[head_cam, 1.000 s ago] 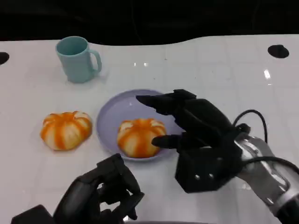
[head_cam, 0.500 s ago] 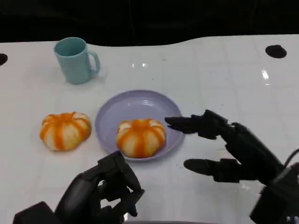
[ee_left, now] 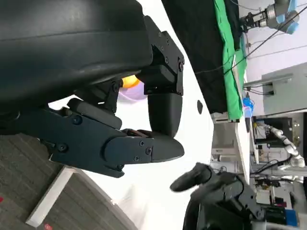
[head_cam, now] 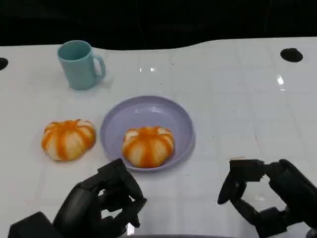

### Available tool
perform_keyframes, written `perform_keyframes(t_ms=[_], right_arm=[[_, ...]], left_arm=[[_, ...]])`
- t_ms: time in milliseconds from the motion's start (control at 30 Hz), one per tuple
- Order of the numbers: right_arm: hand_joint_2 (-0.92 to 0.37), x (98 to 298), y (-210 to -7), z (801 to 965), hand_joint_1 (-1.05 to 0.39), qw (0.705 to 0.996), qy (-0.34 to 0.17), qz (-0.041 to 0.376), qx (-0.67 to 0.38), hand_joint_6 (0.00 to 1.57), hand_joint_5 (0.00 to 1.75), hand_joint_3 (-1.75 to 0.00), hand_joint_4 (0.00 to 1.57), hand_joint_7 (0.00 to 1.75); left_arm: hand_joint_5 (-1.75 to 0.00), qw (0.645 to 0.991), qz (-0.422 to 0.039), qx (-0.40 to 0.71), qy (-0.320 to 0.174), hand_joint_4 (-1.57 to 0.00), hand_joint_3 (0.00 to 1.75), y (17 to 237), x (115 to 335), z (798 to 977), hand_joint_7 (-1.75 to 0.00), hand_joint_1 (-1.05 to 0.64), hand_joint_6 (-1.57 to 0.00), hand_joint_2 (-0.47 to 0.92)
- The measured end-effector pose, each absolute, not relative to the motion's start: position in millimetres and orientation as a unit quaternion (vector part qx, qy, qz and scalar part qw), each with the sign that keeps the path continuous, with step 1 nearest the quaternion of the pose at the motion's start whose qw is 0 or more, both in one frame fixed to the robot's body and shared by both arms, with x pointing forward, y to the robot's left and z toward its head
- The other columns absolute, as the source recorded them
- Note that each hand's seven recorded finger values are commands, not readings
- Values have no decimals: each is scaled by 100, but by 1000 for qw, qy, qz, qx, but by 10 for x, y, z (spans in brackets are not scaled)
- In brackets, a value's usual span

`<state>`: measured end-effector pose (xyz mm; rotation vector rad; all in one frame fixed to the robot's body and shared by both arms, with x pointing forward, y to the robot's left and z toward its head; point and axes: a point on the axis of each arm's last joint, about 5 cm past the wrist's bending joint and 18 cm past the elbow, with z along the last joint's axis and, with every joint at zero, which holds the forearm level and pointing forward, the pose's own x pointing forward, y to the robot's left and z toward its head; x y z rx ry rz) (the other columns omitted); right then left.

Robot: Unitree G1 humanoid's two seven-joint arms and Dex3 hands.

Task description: Grasp the bread from the table and place it into the plate.

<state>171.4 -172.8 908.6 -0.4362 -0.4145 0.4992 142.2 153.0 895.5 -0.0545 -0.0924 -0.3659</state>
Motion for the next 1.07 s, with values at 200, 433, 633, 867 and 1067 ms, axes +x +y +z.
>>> perform_keyframes(t_ms=[200, 433, 633, 867, 1067], right_arm=[[-36, 1658, -1683, 9026, -20, 941, -199, 196, -192, 80, 174, -136, 87, 144], [-36, 1656, -1658, 8945, -21, 949, -192, 170, -182, 78, 175, -133, 93, 151], [-29, 1650, -1654, 8898, -20, 946, -198, 165, -195, 79, 175, -139, 93, 150], [-26, 1653, -1653, 8889, -21, 944, -202, 161, -204, 82, 175, -141, 95, 147], [-23, 1654, -1650, 8889, -20, 943, -204, 160, -209, 84, 175, -145, 96, 146]], left_arm=[[-175, 982, -181, -23, -42, -68, 40, 1558, 1431, 8938, -174, -56, -47, 92], [-175, 982, -183, -27, -42, -69, 39, 1566, 1433, 8933, -175, -55, -48, 92], [-175, 982, -183, -28, -42, -69, 39, 1566, 1433, 8933, -175, -54, -48, 92], [-175, 981, -184, -30, -47, -69, 39, 1569, 1432, 8930, -175, -54, -48, 92], [-175, 981, -185, -28, -46, -69, 39, 1581, 1431, 8930, -175, -55, -48, 92]])
